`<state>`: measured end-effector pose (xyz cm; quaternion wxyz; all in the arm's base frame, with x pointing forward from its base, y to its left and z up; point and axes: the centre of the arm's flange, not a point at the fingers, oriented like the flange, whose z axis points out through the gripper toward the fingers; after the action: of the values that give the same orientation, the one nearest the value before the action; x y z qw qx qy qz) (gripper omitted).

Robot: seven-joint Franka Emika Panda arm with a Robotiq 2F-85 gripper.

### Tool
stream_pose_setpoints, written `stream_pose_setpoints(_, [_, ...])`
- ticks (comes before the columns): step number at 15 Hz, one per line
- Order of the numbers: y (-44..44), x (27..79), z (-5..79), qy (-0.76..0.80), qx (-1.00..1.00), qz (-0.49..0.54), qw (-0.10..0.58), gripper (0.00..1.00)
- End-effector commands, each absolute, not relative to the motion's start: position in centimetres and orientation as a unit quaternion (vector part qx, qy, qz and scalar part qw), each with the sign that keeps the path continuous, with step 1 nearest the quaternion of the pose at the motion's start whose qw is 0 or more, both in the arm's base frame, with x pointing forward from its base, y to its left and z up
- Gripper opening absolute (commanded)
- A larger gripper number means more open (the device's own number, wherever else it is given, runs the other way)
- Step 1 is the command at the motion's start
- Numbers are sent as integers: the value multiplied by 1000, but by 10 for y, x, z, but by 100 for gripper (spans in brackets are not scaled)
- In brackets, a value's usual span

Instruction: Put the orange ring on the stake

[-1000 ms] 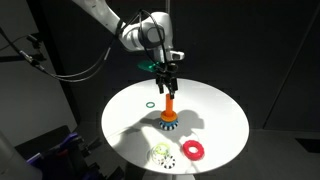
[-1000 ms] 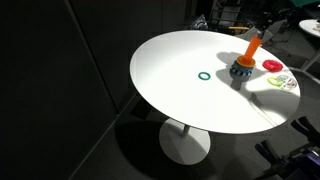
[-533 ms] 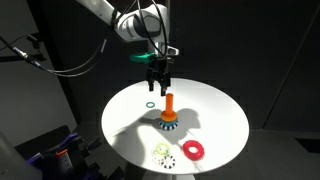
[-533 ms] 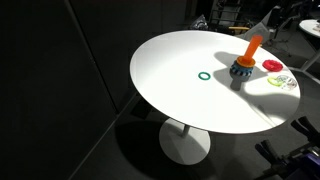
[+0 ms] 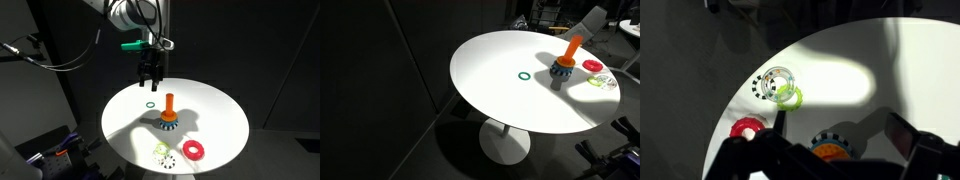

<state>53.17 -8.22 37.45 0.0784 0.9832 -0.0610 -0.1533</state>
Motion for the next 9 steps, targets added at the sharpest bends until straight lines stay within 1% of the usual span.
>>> stream_pose_setpoints(1, [-80, 508, 397, -26, 987, -150, 52, 100])
stream_pose_setpoints(9, [-77, 484, 427, 12, 995, -103, 16, 100])
